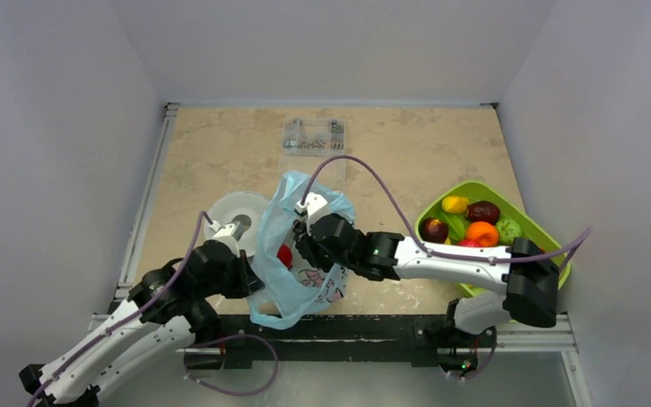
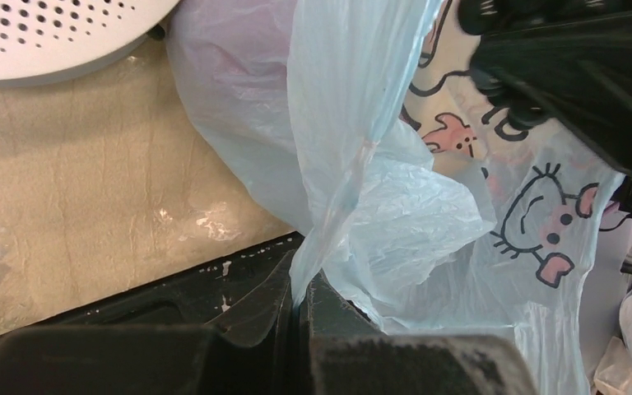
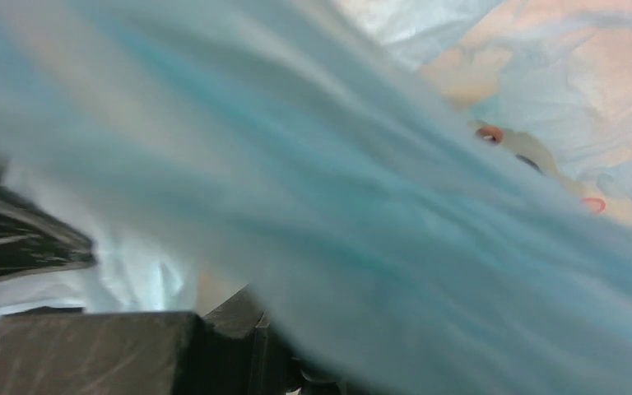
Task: Take the fake fruits out of the plastic bag
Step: Take out the fake fruit from the plastic bag.
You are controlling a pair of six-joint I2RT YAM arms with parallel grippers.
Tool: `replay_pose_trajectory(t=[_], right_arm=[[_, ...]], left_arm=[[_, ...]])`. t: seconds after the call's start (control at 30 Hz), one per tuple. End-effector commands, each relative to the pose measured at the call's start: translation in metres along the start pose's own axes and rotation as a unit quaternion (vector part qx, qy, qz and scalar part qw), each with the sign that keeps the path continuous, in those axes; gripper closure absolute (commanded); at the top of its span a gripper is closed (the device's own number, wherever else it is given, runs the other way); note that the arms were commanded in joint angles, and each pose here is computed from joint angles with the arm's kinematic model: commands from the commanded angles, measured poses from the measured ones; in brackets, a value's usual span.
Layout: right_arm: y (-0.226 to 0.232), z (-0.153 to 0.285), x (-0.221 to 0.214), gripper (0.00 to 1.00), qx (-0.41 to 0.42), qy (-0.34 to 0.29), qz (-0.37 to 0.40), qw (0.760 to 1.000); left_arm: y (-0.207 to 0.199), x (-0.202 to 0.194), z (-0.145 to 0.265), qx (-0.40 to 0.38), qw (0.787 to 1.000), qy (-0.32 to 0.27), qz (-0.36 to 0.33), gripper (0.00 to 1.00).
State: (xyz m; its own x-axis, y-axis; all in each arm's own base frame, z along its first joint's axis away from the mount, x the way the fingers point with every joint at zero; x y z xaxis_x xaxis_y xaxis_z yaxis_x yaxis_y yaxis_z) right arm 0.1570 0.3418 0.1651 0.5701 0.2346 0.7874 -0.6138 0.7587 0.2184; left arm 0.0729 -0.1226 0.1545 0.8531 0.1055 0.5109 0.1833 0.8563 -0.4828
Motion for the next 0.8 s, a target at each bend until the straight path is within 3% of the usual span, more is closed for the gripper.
replay_pose_trajectory(t=[0.0,0.3,0.47,0.57,0.7,0.77], right_arm=[[0.021,0.03,0.046,1.0,0.062,-0.074,-0.021,0.995],[0.073,0.114,0.116,1.0,0.266,-0.183,-0.031,0.946],[0.079,0.164,0.149,1.0,0.315,-0.236,-0.038,0.919],[0.064,0.181,0.163,1.0,0.277,-0.266,-0.034,0.922],[0.019,0.186,0.17,1.0,0.146,-0.29,-0.044,0.945],[0.002,0.201,0.171,1.0,0.126,-0.316,-0.047,0.939]], left_arm=[[-0.013,0.002,-0.008,-0.033,0.999,0.002,0.008,1.0],[-0.023,0.005,-0.018,-0.049,0.999,0.01,0.003,1.0],[-0.024,0.006,-0.019,-0.05,0.999,0.011,0.003,1.0],[-0.023,0.006,-0.018,-0.051,0.999,0.01,0.003,1.0],[-0.022,0.006,-0.016,-0.05,0.999,0.006,0.004,1.0],[-0.022,0.006,-0.015,-0.048,0.999,0.004,0.004,1.0]])
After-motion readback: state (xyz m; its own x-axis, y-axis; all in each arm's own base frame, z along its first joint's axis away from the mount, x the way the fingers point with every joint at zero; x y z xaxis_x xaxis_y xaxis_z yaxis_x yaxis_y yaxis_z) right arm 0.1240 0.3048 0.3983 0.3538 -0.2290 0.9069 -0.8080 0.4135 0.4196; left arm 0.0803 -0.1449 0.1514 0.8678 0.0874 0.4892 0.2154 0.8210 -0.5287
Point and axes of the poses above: each gripper's point midway between its finger pads, its own z axis back along the fingers, its own y axis along the line the jaws close on, x = y × z, the point moved 4 cm from there along z, back along the fingers, and after that the axes turned 5 degrees about -z, right-handed, at the moved point
